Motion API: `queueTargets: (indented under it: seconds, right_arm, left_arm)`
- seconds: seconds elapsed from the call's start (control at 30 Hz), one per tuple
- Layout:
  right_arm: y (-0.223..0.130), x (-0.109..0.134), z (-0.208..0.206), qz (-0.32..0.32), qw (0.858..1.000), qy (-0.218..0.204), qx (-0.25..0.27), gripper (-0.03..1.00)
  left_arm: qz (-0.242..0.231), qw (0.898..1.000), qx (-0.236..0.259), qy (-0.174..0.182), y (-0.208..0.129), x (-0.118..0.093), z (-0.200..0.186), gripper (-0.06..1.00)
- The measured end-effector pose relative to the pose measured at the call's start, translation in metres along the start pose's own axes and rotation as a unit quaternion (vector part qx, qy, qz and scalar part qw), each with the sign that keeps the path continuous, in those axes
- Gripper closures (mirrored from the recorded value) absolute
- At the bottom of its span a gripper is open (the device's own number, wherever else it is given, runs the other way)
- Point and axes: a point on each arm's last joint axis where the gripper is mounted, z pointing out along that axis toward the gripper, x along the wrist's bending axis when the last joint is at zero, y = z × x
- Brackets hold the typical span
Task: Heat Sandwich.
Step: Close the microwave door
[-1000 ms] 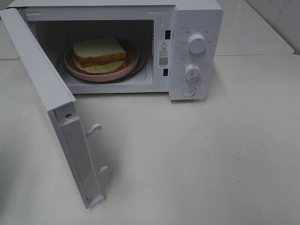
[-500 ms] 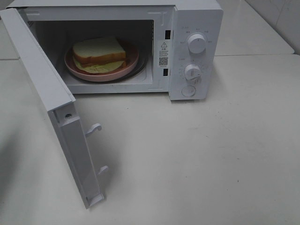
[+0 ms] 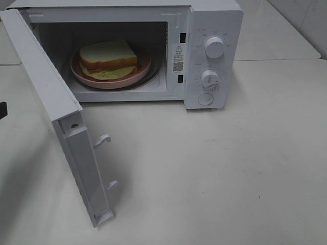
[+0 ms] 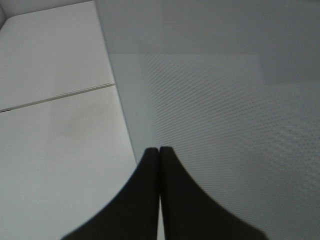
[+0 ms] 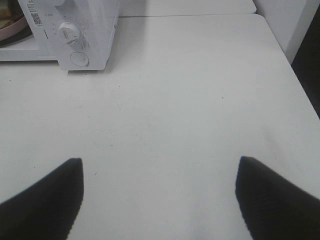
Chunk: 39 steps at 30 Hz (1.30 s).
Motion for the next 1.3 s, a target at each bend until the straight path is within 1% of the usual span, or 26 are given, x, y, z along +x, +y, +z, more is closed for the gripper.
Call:
queueTargets:
  seconds: [0.07,0.1,0.23,0.43,0.53,0.57,0.67,0.77,0.8,0.9,1.0,1.03,1.13,1.2,1.3]
  right_arm:
    - [0.0,0.0,0.0,0.0,1.0,0.0,0.0,0.21]
    - [0.0,0.0,0.0,0.0,1.0,0.0,0.0,0.21]
    - [0.0,0.0,0.0,0.0,1.0,0.0,0.0,0.21]
    - [0.0,0.0,0.0,0.0,1.0,0.0,0.0,0.21]
    - [0.0,0.0,0.0,0.0,1.0,0.0,0.0,0.21]
    - [0.0,0.0,0.0,0.0,1.0,0.0,0.0,0.21]
    - [0.0,0.0,0.0,0.0,1.0,0.0,0.0,0.21]
    - [0.0,0.0,0.0,0.0,1.0,0.0,0.0,0.21]
    - [0.0,0.0,0.0,0.0,1.0,0.0,0.0,0.21]
    - [0.0,0.0,0.0,0.0,1.0,0.0,0.0,0.21]
    - [0.0,0.0,0.001,0.0,1.0,0.0,0.001,0.21]
    - [0.0,0.0,0.001,0.0,1.0,0.0,0.001,0.21]
    - [-0.001,0.0,0.001,0.0,1.0,-0.001,0.002,0.21]
    - [-0.001,0.0,0.001,0.0,1.0,-0.001,0.002,0.21]
    - [-0.001,0.0,0.001,0.0,1.0,-0.001,0.001,0.21]
  left_arm:
    - [0.003,1.0,0.004,-0.019,-0.002,-0.008,0.007,0.94]
    - [0.003,1.0,0.004,-0.019,-0.002,-0.008,0.007,0.94]
    - [0.01,0.999,0.001,-0.047,0.0,-0.021,0.018,0.94]
    - [0.007,0.998,0.0,-0.059,0.001,-0.029,0.028,0.94]
    - [0.013,0.997,-0.005,-0.077,0.006,-0.039,0.036,0.94]
    - [0.013,0.997,-0.005,-0.077,0.006,-0.039,0.036,0.94]
    - [0.016,0.996,-0.013,-0.092,0.011,-0.048,0.044,0.94]
    - [0.012,0.995,-0.016,-0.093,0.013,-0.051,0.048,0.94]
    - [0.002,0.996,-0.019,-0.089,0.016,-0.053,0.053,0.94]
    - [-0.008,0.996,-0.022,-0.087,0.019,-0.057,0.058,0.94]
    - [-0.021,0.995,-0.025,-0.09,0.023,-0.066,0.069,0.94]
    - [-0.021,0.995,-0.025,-0.09,0.023,-0.066,0.069,0.94]
    - [-0.029,0.994,-0.032,-0.101,0.029,-0.082,0.081,0.94]
    - [-0.032,0.994,-0.034,-0.102,0.031,-0.084,0.084,0.94]
    - [-0.05,0.993,-0.04,-0.103,0.036,-0.098,0.095,0.94]
